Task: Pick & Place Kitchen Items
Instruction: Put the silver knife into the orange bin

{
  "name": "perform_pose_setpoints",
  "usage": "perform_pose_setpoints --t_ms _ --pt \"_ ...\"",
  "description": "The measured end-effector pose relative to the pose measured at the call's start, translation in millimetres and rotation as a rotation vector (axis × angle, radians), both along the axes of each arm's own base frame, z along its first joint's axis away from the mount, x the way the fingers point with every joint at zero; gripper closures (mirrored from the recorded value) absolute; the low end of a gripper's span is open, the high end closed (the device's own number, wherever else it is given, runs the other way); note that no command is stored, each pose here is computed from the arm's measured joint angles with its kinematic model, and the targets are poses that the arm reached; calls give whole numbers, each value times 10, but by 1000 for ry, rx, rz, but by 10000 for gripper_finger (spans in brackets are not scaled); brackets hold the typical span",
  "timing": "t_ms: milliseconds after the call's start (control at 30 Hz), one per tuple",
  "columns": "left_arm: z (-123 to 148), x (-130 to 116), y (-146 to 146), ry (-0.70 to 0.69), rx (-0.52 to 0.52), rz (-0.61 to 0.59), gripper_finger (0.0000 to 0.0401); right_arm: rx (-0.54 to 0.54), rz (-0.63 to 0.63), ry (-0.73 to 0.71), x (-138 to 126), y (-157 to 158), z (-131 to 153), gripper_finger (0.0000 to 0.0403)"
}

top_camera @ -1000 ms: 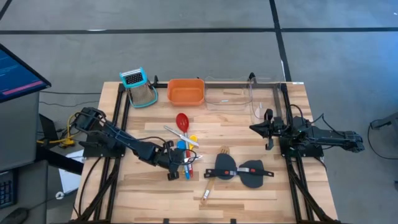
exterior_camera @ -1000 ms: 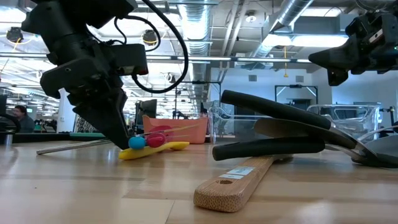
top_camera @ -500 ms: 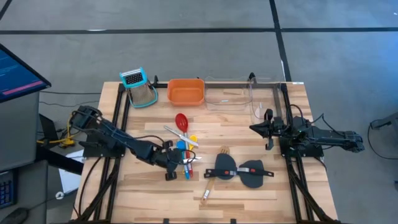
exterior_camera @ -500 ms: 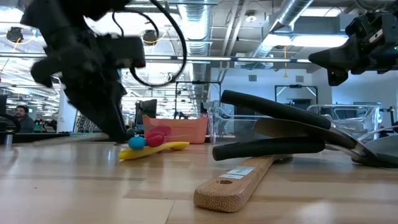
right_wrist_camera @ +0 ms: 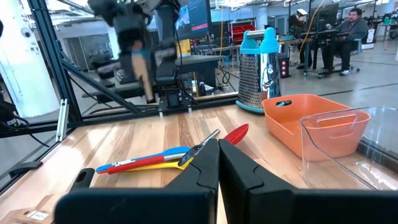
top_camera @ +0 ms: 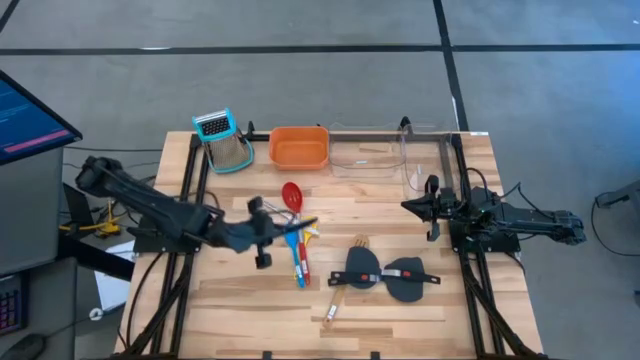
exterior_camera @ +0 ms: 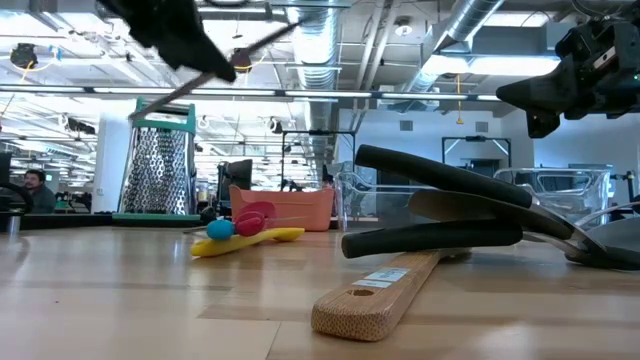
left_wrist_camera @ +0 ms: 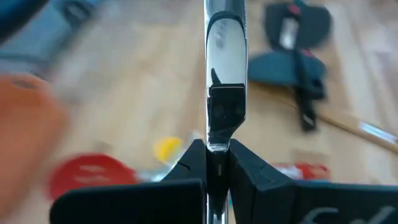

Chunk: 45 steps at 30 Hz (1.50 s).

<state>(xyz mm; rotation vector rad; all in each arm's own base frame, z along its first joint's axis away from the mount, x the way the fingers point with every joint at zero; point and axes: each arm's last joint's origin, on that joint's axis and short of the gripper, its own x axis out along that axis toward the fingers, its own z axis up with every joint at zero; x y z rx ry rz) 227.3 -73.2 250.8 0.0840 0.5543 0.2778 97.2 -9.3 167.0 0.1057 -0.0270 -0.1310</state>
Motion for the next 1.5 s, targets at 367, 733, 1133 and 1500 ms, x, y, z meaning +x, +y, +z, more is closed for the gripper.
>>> perform_pose_setpoints --t_ms 367,733,1133,1500 --pt "421 -65 257 -174 360 170 395 0 0 0 0 0 0 403" --pt "646 65 926 -222 373 194 394 0 0 0 0 0 -1 403" --pt "414 153 1730 -136 307 185 394 -11 -4 1 0 -3 0 403" --pt "-9 387 2278 -117 281 239 394 -11 -12 0 -1 -11 1 403"
